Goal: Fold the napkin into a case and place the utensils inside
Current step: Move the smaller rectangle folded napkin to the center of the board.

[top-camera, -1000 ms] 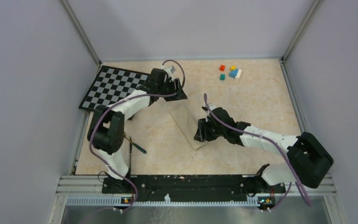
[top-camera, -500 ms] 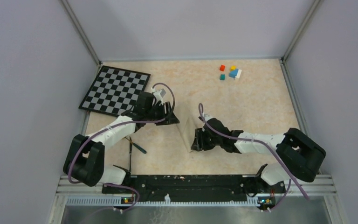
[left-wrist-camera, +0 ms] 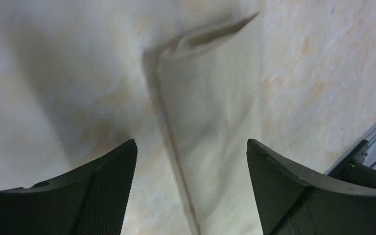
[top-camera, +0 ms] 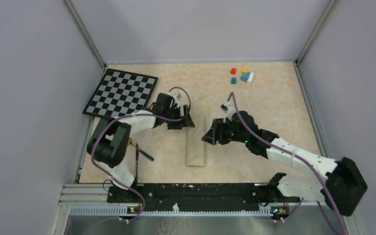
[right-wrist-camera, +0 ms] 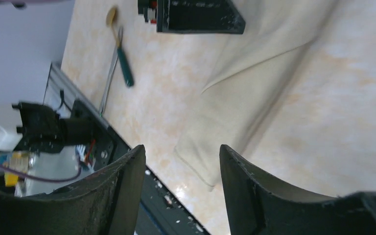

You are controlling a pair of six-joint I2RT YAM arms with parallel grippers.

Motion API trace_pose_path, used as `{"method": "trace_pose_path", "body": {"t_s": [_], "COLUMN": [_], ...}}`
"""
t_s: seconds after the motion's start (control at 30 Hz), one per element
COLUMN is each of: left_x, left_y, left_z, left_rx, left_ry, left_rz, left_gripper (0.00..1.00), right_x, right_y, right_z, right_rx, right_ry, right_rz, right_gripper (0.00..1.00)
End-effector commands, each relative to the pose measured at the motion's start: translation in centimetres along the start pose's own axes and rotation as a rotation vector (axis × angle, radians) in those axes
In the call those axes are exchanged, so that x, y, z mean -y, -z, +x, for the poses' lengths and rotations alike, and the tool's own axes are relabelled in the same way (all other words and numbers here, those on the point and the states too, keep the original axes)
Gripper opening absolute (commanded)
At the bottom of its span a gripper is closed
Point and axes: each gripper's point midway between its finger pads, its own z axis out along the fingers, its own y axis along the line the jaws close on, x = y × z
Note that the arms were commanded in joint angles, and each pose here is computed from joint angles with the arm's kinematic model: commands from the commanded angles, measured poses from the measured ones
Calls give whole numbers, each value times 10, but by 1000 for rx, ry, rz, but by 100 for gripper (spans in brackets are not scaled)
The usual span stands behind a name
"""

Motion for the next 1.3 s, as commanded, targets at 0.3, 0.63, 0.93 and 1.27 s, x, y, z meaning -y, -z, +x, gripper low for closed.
{"method": "trace_pose_path", "body": {"t_s": [0.3,0.63,0.93,1.27], "left_x": [155,233,256,115], "left_y": [-101,-110,-65,45], "left_z": [50,127,114,94], "left_rx": [-205,-384,-301,-170], "left_ry": [-281,-372,-474,-273], "left_rz": [275,479,454,124], "left_gripper": [78,79,84,91], "right_x": [29,18,20,13], "right_y": [129,182,200,204], "right_z": [-75,-79,-76,-76], "right_rx": [313,418,447,451], "right_ry": [53,74,73,91], "right_rz": [219,252,283,259], "right_gripper": [57,57,58,58]}}
